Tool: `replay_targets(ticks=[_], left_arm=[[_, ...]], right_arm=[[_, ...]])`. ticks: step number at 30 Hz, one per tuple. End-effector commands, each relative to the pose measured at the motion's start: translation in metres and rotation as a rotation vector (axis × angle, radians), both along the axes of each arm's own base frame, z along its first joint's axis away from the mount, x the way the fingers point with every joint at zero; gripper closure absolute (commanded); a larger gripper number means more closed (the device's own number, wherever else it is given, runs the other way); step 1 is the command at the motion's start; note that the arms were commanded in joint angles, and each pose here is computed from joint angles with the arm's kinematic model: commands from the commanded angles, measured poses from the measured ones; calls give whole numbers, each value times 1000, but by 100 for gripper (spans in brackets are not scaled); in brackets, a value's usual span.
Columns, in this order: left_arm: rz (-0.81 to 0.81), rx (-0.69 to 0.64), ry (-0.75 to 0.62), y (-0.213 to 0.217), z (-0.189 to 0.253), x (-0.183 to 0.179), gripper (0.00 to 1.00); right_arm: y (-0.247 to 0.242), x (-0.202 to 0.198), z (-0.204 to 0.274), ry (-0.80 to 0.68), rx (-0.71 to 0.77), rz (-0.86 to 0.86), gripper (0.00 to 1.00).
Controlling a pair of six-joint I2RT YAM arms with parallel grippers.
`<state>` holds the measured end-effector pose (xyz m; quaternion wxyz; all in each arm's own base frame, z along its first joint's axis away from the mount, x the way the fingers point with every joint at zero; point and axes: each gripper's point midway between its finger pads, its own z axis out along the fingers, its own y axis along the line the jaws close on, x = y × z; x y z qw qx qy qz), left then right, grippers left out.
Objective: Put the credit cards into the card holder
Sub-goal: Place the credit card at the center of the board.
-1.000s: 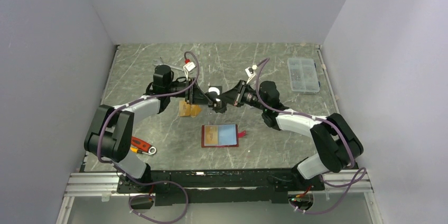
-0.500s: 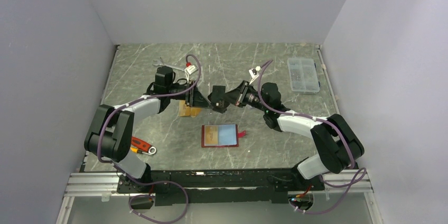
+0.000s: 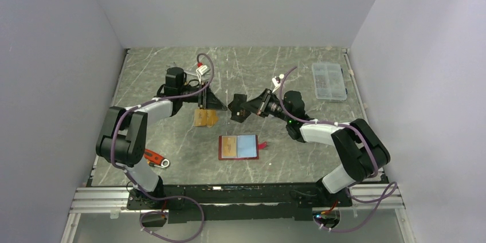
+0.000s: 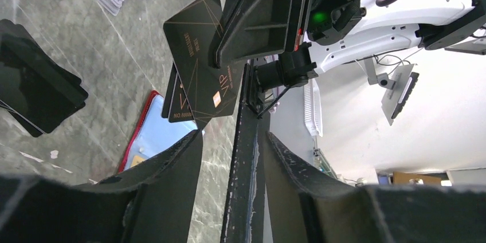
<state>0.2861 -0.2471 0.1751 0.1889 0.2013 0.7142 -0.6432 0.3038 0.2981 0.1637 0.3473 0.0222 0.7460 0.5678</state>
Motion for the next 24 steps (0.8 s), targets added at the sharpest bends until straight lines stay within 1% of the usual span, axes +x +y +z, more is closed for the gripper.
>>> replay_targets(ticks=[1, 7, 14, 17, 19, 20, 21, 24], left_arm=[[-30, -10, -64, -3, 7, 5, 50], [-78, -5, -33, -10, -4, -13, 51], [-110, 3, -23, -17, -8, -22, 51], [-97, -5, -65, -11, 6, -10, 53], [-63, -5, -139, 0, 24, 5, 53], [-46, 8, -197, 4, 32, 12, 53], [-33, 30, -197, 9, 35, 14, 52], [-8, 49, -265, 12, 45, 25, 48]], right_arm=[[3, 0, 23, -75, 64, 18, 100], [6, 5, 29, -83, 76, 16, 100], [10, 7, 31, -85, 82, 32, 100], [13, 5, 25, -72, 61, 65, 100], [13, 1, 21, -68, 48, 80, 100], [13, -3, 20, -69, 48, 94, 100], [13, -5, 20, -68, 47, 106, 100], [17, -13, 19, -64, 61, 154, 100]])
